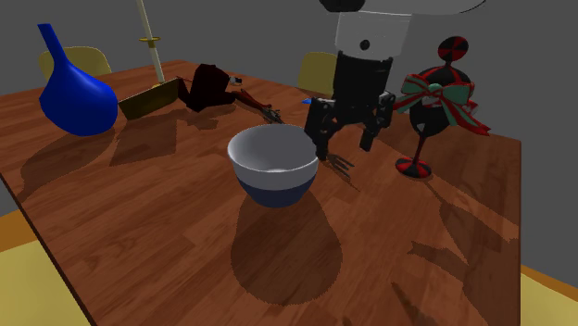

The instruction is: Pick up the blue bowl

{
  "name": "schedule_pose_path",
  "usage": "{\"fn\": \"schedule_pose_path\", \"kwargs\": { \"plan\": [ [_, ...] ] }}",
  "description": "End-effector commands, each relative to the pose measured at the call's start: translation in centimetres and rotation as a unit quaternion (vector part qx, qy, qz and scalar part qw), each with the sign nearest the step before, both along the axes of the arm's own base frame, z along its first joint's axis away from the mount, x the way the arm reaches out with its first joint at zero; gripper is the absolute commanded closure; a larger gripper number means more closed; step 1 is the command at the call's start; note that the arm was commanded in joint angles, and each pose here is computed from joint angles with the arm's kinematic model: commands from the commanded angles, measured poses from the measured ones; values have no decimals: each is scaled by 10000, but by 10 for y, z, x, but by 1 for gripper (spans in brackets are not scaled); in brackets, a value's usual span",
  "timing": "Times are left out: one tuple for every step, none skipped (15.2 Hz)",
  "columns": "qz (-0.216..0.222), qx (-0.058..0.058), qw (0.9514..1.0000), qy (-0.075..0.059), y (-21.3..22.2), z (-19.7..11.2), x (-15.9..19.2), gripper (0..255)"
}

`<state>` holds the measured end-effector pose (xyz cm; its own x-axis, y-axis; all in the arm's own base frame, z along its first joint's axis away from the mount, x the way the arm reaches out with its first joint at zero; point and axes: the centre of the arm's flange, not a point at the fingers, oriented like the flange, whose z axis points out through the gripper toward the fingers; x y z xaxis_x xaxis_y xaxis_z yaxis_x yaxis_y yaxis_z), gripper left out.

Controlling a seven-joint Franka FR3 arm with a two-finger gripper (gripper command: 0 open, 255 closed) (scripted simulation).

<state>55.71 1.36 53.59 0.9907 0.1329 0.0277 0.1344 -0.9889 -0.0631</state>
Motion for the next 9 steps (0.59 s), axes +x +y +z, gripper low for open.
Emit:
{"fn": "schedule_pose_path", "kwargs": {
  "plan": [
    [-6, 105, 9999, 11, -1, -4, 30, 0],
    [-9, 157, 9999, 18, -1, -6, 43, 0],
    [-12, 209, 9998, 25, -1, -9, 57, 0],
    [-15, 261, 9997, 31, 0, -11, 70, 0],
    [-19, 313, 9995, 38, 0, -13, 83, 0],
    [-22, 365, 9993, 45, 1, -15, 96, 0],
    [-24, 403, 9992, 50, 1, -16, 105, 0],
    [-24, 403, 9992, 50, 1, -22, 105, 0],
    [-24, 403, 9992, 50, 1, -27, 105, 0]
  ]
}}
